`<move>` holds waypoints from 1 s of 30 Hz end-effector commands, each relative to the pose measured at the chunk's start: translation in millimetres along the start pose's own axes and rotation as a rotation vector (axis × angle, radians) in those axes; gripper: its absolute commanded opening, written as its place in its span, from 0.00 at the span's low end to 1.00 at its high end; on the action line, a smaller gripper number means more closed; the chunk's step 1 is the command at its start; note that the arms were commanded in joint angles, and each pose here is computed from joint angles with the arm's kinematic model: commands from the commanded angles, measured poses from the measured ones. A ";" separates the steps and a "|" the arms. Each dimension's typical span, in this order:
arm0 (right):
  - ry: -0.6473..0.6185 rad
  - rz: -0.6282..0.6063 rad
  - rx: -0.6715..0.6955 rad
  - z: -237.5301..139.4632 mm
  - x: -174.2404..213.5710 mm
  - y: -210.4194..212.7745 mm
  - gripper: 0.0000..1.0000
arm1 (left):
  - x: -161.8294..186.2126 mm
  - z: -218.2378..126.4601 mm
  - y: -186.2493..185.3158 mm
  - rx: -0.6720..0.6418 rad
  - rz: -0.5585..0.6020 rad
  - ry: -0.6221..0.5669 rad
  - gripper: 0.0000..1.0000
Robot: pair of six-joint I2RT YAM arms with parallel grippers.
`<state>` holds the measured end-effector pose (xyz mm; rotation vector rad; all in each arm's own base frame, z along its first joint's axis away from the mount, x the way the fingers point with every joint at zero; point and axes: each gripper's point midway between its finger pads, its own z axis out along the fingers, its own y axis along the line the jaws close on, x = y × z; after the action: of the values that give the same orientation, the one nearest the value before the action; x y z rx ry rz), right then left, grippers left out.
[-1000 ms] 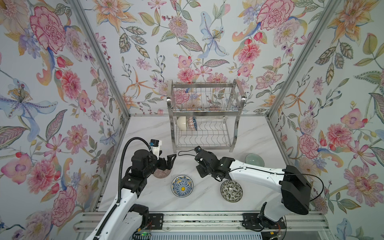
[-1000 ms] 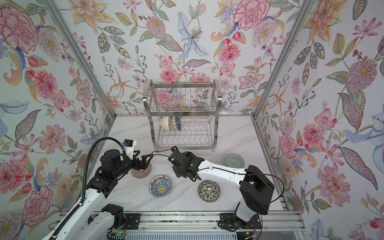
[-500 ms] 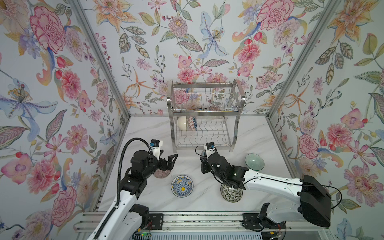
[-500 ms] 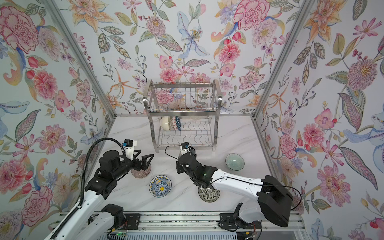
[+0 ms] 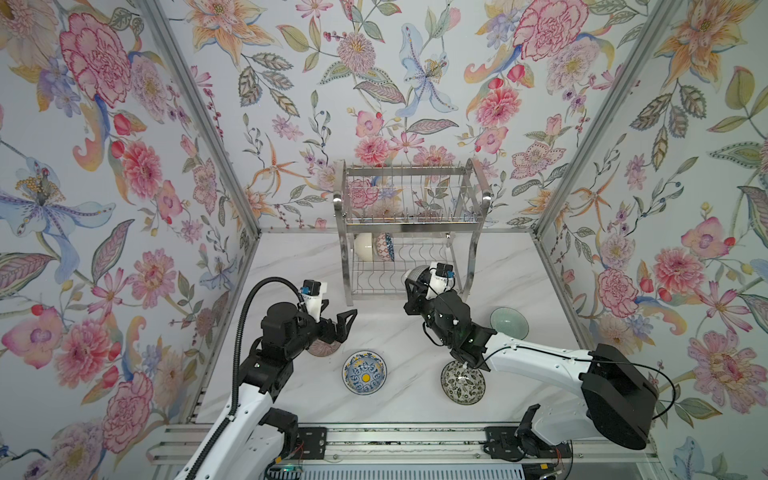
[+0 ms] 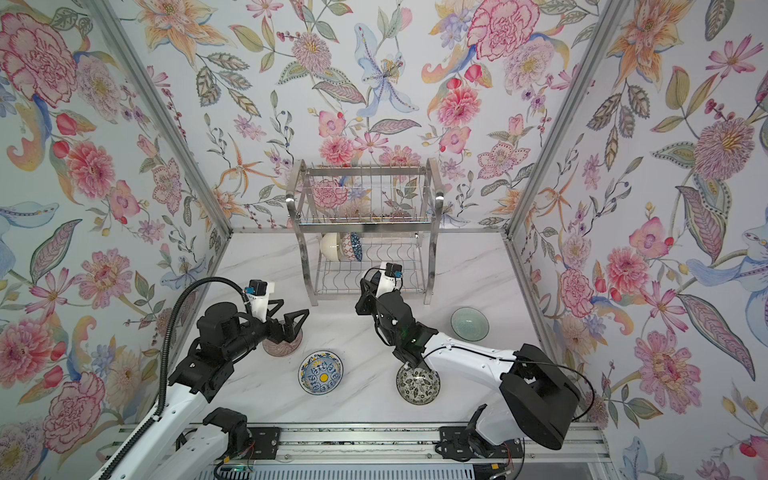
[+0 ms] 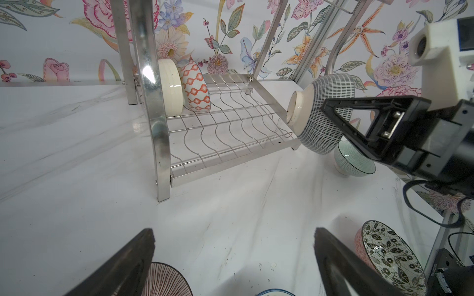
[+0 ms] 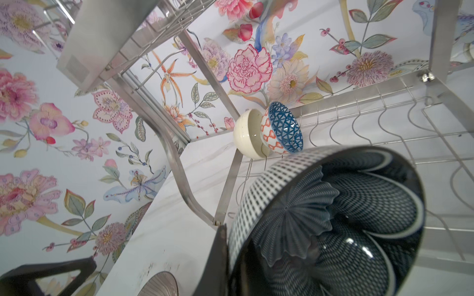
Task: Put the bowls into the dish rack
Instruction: 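Carry the dark grey bowl with the right gripper into the lower rack tier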
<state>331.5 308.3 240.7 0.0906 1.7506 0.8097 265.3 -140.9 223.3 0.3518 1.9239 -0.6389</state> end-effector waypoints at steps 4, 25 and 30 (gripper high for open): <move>-0.193 0.189 -0.080 16.4 -37.5 14.2 0.00 | 1.7 -2.7 -6.1 0.017 0.033 -0.013 0.99; -0.151 0.432 -0.157 109.4 -52.4 -12.3 0.01 | 14.2 2.1 -7.0 -0.012 0.069 0.025 0.99; -0.070 0.387 -0.165 124.1 -52.0 -11.9 0.02 | 15.1 3.4 -9.0 0.001 0.065 0.032 0.99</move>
<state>457.5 323.6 242.2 0.4248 1.6292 1.1443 258.2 -150.1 220.9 0.4052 1.9158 -0.6103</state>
